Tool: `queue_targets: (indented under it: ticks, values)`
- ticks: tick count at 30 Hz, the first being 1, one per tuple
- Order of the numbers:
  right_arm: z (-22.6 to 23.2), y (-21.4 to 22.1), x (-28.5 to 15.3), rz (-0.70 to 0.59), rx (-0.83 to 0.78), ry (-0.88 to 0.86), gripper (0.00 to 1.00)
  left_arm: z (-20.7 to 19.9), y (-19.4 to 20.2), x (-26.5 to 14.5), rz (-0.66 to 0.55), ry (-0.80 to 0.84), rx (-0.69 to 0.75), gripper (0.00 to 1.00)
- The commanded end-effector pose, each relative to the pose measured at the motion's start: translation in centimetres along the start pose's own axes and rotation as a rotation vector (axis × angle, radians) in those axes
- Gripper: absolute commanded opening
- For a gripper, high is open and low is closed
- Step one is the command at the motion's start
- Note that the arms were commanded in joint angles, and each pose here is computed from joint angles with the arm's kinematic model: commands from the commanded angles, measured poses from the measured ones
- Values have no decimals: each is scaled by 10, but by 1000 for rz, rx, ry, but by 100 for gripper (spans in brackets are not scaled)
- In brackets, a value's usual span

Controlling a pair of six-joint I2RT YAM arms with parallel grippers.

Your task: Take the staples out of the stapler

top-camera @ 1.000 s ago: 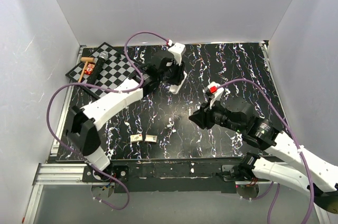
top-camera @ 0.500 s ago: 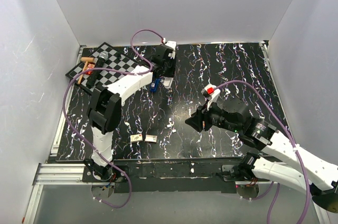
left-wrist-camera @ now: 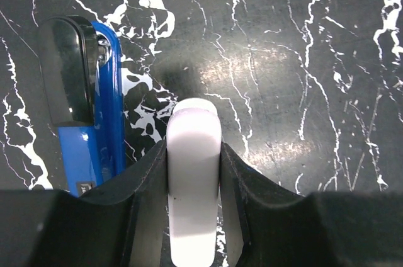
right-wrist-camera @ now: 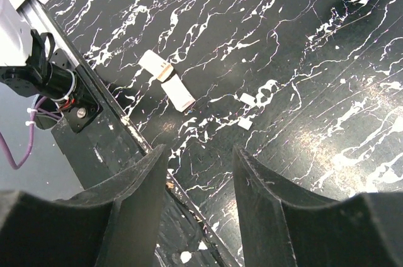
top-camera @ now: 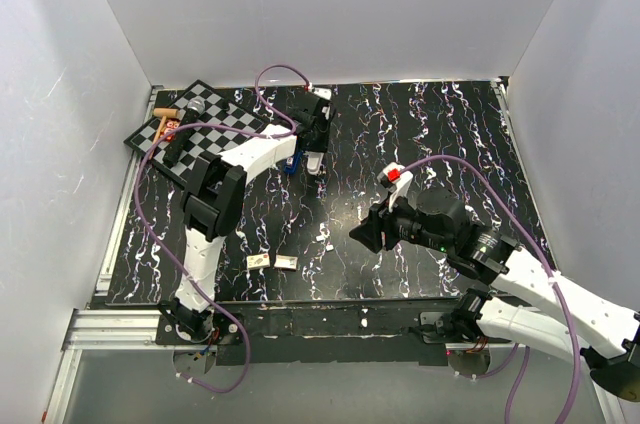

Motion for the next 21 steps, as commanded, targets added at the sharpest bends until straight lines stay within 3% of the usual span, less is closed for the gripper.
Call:
queue_targets:
  ticks: [1, 8, 13, 21]
  values:
    - [2, -5, 4, -37, -2, -24, 54, 5, -24, -6, -82, -41, -10, 23]
    - [2, -2, 7, -23, 5, -32, 54, 6, -14, 6, -51, -46, 9, 36]
    - [2, -2, 7, -22, 7, -35, 56, 3, -7, 8, -56, 34, 27, 55]
    - [3, -2, 1, -25, 10, -34, 57, 1, -23, -18, -126, 97, 48, 60]
Point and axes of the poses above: each gripper's point midway between its finger pads, its own x axis out along the fingers, its own z axis along the line the jaws close on, y = z × x, the point moved 10 cm from there along -x, back along the fingers
